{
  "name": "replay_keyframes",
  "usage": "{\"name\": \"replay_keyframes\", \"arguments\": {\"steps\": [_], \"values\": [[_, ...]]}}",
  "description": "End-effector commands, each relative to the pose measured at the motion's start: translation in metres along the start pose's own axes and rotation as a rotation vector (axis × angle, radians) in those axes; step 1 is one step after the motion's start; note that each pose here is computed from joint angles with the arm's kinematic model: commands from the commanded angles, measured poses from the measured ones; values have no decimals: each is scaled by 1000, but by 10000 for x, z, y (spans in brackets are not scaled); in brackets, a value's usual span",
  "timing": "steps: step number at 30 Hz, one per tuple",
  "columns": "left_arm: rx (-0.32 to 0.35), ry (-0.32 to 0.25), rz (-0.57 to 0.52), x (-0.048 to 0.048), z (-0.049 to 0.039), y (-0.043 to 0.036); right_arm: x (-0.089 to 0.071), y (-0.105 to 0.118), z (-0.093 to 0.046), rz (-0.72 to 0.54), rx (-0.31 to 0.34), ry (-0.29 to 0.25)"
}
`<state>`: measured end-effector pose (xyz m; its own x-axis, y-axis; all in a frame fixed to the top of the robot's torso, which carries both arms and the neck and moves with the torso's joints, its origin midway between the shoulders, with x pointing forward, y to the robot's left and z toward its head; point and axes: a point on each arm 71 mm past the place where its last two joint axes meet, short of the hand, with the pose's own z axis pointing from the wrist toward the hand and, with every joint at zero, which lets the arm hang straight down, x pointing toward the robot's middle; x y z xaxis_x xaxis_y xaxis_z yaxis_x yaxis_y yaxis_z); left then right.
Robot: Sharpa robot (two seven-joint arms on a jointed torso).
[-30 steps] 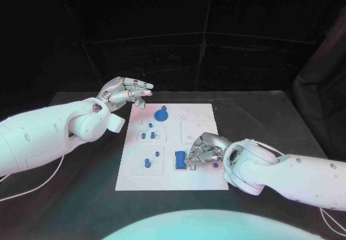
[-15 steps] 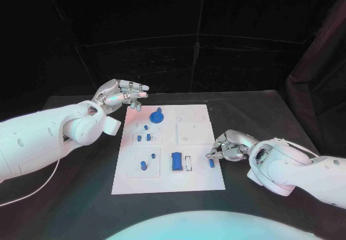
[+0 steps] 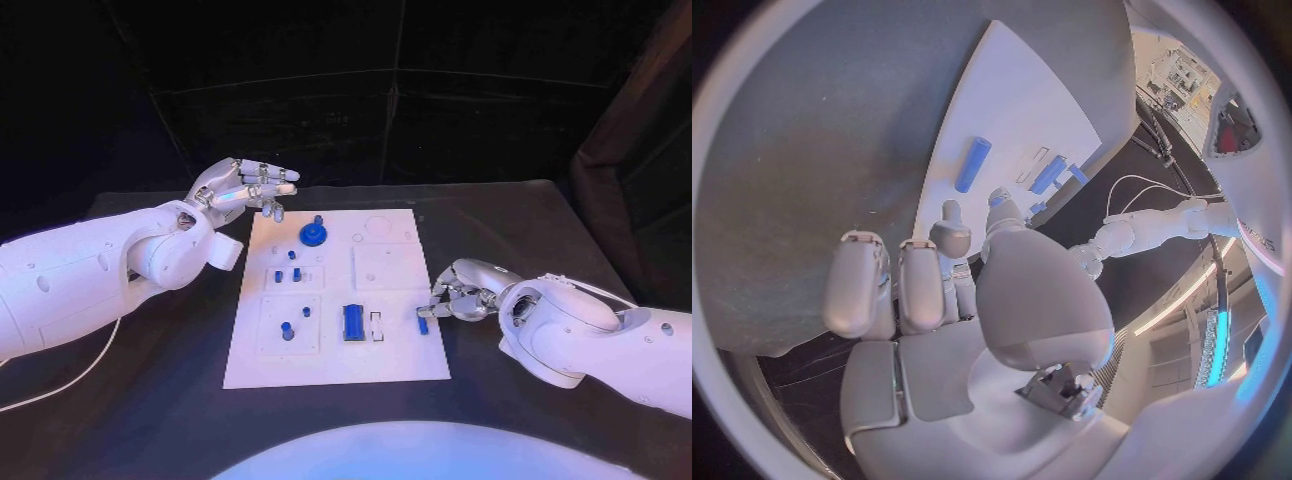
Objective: Assemble the parts on the task board
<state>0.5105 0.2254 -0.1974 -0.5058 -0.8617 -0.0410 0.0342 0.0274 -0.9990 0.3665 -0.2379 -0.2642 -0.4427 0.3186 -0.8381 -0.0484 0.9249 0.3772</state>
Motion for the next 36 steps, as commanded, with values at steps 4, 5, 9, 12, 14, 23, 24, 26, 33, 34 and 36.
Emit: {"name": "replay_keyframes", "arguments": {"steps": [4, 5, 9, 12, 14, 23, 24, 26, 33, 34, 36], "values": [[9, 9, -8, 9, 1, -15, 57, 40, 58, -82, 22, 39], [9, 9, -8, 8, 1, -15, 65, 50, 69, -87, 21, 43], [9, 10, -8, 7, 1, -15, 89, 72, 99, -100, 21, 56], [9, 10, -8, 7, 2, -14, 108, 97, 119, -103, 20, 64], [9, 11, -9, 8, 3, -13, 121, 119, 132, -105, 16, 70], [6, 9, -8, 3, 0, -9, 175, 155, 163, -177, 25, 115], [6, 10, -9, -1, -1, -8, 181, 155, 168, -197, 27, 120], [6, 12, -10, -2, -2, -8, 187, 158, 174, -217, 28, 125], [6, 24, -15, 6, -2, -7, 216, 203, 201, -292, 17, 123], [6, 25, -15, 7, -2, -7, 221, 209, 202, -300, 15, 121], [6, 26, -16, 7, -2, -7, 226, 217, 204, -312, 14, 116]]}}
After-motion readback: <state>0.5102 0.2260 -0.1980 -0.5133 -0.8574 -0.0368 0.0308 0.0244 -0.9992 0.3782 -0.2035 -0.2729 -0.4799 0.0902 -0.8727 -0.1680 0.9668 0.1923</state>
